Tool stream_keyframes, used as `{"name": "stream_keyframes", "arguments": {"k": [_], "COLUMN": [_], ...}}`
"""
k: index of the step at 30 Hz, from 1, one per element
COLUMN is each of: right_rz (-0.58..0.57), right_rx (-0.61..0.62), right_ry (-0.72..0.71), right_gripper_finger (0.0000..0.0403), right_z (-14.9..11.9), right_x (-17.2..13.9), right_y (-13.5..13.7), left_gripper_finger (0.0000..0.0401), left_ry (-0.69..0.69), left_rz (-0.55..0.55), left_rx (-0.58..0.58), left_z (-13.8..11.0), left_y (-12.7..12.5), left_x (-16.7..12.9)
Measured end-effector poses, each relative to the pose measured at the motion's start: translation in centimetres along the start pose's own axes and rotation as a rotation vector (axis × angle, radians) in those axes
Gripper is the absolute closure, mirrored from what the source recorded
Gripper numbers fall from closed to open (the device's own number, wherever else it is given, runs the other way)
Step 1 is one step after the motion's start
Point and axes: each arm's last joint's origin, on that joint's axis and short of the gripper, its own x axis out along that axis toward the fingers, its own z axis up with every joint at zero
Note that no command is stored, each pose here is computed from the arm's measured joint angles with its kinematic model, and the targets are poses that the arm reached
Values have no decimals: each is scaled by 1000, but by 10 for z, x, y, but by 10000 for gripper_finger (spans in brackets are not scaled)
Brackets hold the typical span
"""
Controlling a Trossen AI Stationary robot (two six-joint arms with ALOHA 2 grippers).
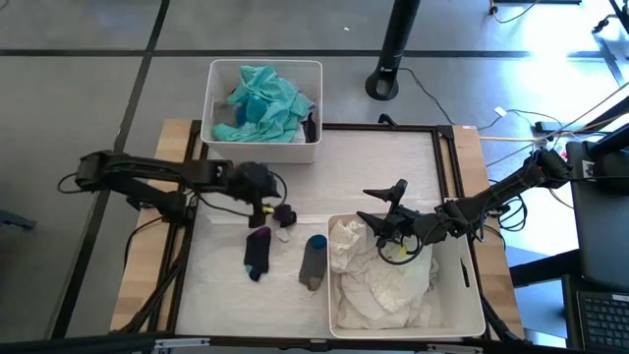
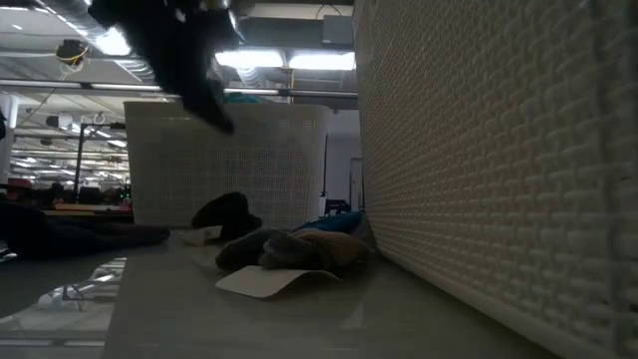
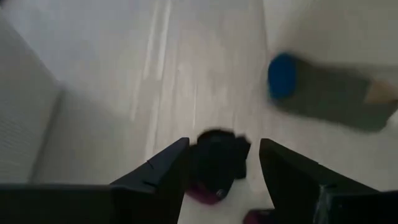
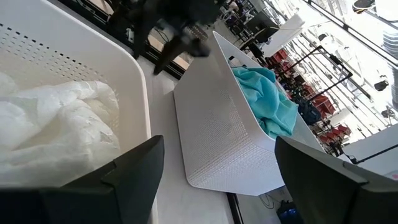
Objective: Sort clothes
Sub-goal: Put the black sock into the top white laundry organizer
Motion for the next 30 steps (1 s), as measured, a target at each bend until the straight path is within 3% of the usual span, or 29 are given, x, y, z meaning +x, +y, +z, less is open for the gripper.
{"name": "stream_keyframes", "arguments": {"k": [13,17,23,30], "right_rz": [-1,-1,-2,-2], "right_rx": [0,0,-1,0], "right_ry": [1,1,2,2], "right_gripper_finger": [93,93,93,93], "right_z": [0,0,0,0], "right_x": [0,0,0,0], "right_y": [0,0,0,0], "left_gripper_finger": [217,246,378,394], "left_ry": [223,260,273,138], "left_rz": [14,11,9,11], "left_rx": [8,30,39,58], "left_z": [-41,-46,-46,-2], "left_y": [-3,-3,-4,-9], "left_x": [84,97,94,45]}}
